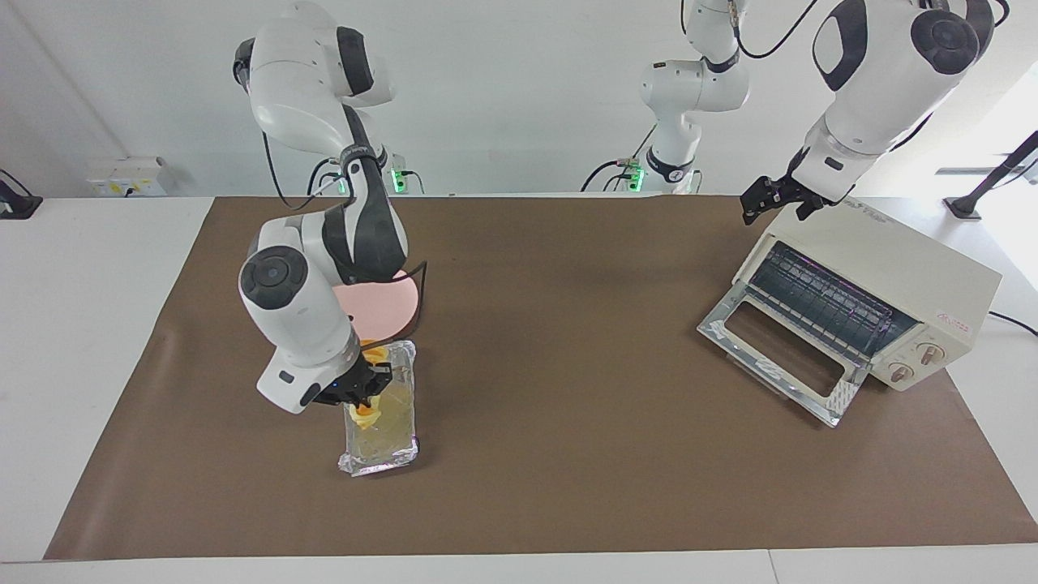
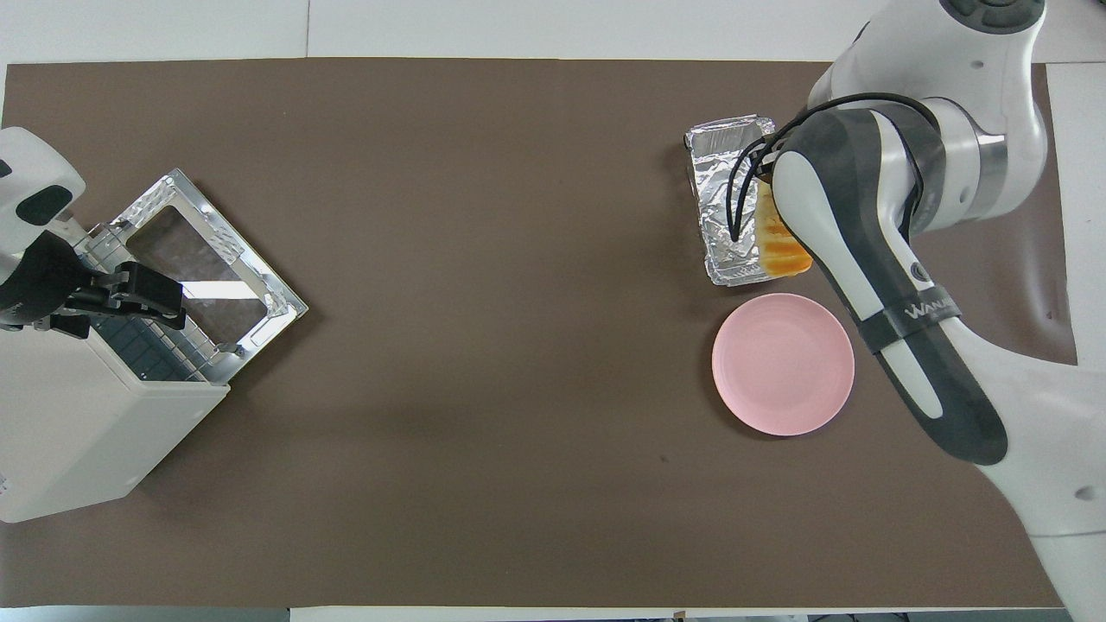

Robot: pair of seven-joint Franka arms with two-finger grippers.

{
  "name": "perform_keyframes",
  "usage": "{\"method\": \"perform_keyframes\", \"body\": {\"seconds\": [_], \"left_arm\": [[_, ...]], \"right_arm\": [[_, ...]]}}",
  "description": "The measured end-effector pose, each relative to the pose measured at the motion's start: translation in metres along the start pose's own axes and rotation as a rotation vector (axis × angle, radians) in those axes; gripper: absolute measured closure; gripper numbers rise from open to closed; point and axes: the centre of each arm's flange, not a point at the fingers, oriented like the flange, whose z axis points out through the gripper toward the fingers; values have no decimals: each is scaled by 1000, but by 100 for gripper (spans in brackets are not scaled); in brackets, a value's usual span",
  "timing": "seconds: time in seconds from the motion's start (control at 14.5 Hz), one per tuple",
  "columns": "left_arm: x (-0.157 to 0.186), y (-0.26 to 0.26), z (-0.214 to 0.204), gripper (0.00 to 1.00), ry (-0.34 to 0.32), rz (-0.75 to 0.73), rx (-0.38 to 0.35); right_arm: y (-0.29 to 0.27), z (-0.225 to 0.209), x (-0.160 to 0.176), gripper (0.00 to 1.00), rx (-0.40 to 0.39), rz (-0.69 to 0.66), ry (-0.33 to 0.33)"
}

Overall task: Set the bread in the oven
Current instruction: 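Carry the bread with the right gripper into the clear container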

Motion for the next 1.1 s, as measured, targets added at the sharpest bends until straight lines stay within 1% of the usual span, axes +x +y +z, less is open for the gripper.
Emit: {"method": "perform_keyframes", "body": {"seconds": [0.14, 0.28, 0.48, 0.69, 0.76, 0.83, 0.97, 1.03, 1.1], "left_arm": [[0, 0, 0, 0, 0, 0, 0], [0, 0, 0, 0, 0, 0, 0], [0, 0, 0, 0, 0, 0, 0], [0, 0, 0, 0, 0, 0, 0], [0, 0, 0, 0, 0, 0, 0], [0, 0, 0, 0, 0, 0, 0], [0, 0, 0, 0, 0, 0, 0], [0, 0, 0, 0, 0, 1, 0], [0, 1, 0, 0, 0, 1, 0]], "right_arm": [[0, 17, 7, 91, 1, 0, 9], [-2, 30, 12, 91, 2, -3, 38], [-5, 48, 14, 91, 3, -4, 60], [-8, 60, 12, 91, 7, 15, 60], [-9, 61, 12, 85, 8, 21, 58], [-10, 61, 12, 76, 8, 24, 58], [-10, 59, 11, 56, 8, 26, 55], [-9, 57, 9, 46, 7, 26, 44], [-9, 54, 7, 34, 7, 27, 23]]}}
